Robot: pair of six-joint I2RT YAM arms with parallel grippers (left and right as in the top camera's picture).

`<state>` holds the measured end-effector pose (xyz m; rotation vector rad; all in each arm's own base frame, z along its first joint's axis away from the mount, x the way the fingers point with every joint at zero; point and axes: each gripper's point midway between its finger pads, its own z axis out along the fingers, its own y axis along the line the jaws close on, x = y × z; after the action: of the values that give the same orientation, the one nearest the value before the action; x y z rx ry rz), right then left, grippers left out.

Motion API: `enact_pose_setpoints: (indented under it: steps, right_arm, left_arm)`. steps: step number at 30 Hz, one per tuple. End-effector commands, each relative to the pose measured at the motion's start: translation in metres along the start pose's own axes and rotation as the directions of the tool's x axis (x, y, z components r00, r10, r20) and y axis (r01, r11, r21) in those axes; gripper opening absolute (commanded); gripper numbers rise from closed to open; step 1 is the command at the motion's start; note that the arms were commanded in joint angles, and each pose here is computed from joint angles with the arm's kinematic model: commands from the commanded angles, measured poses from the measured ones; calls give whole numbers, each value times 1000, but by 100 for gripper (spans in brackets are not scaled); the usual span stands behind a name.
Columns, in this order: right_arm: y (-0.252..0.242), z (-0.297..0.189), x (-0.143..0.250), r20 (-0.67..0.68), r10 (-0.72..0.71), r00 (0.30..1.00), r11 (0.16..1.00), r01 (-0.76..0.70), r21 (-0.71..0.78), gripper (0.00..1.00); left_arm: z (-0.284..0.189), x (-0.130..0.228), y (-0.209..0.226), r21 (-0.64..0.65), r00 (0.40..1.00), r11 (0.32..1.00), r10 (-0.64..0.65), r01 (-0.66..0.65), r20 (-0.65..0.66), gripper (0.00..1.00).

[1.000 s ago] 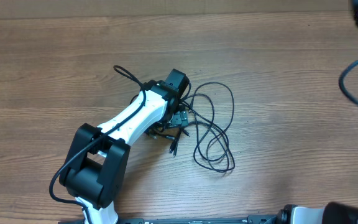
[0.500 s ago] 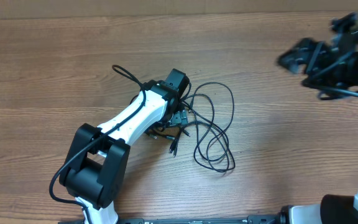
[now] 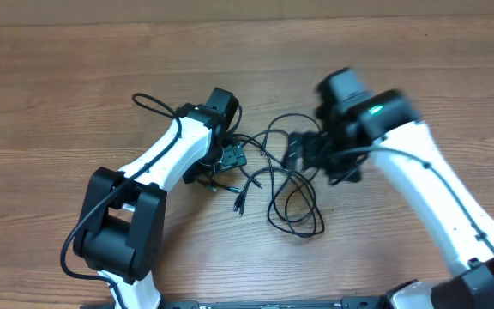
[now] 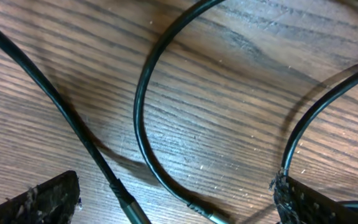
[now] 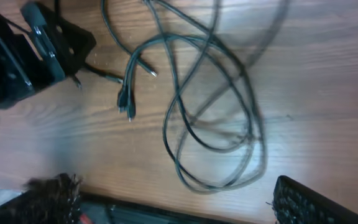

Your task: Untangle cables

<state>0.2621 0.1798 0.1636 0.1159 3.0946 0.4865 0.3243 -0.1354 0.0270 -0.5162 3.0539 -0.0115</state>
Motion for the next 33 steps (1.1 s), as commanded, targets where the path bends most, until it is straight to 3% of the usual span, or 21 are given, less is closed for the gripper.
enact_pose_setpoints:
  steps: [1, 4, 7, 10, 15, 16, 17, 21, 26, 31, 33]
  right_arm:
    - [-1, 37, 22, -9, 38, 999, 996, -37, 82, 98]
    - [1, 70, 43, -35, 16, 999, 996, -13, 92, 91]
    - [0, 91, 53, -36, -14, 999, 995, 17, 98, 76]
    - [-19, 104, 52, 21, 53, 998, 983, -56, 176, 71]
    - [-21, 128, 59, 6, 66, 998, 991, -66, 117, 29]
    - [-17, 131, 61, -6, 43, 999, 995, -43, 89, 11]
    - [-13, 131, 60, -12, 14, 1000, 997, -13, 69, 4]
    - [7, 104, 36, 38, -76, 996, 997, 75, 26, 4]
    - [55, 10, -26, 222, -180, 958, 977, 201, -75, 4]
    - [102, -113, -76, 504, -236, 831, 914, 366, -176, 4]
    - [113, -155, -90, 607, -218, 764, 895, 404, -188, 4]
  left_arm:
    - [-7, 3, -2, 19, 1000, 1000, -20, 20, -4, 99]
    - [-7, 5, -1, 15, 1000, 1000, -20, 20, -12, 99]
    - [-7, 6, 0, 14, 1000, 1000, -19, 20, -15, 100]
    - [-7, 8, -3, 28, 999, 999, -19, 20, -27, 99]
    - [-7, 10, -5, 41, 999, 999, -18, 20, -40, 100]
    - [-7, 11, -6, 46, 999, 999, -18, 20, -45, 100]
    - [-7, 11, -6, 49, 999, 999, -18, 20, -47, 100]
    - [-7, 11, -7, 51, 999, 999, -18, 20, -48, 100]
    - [-7, 11, -7, 52, 999, 998, -18, 21, -48, 99]
    - [-7, 12, -10, 66, 998, 998, -12, 15, -55, 100]
    - [-9, 17, -18, 117, 995, 992, 52, -43, -80, 100]
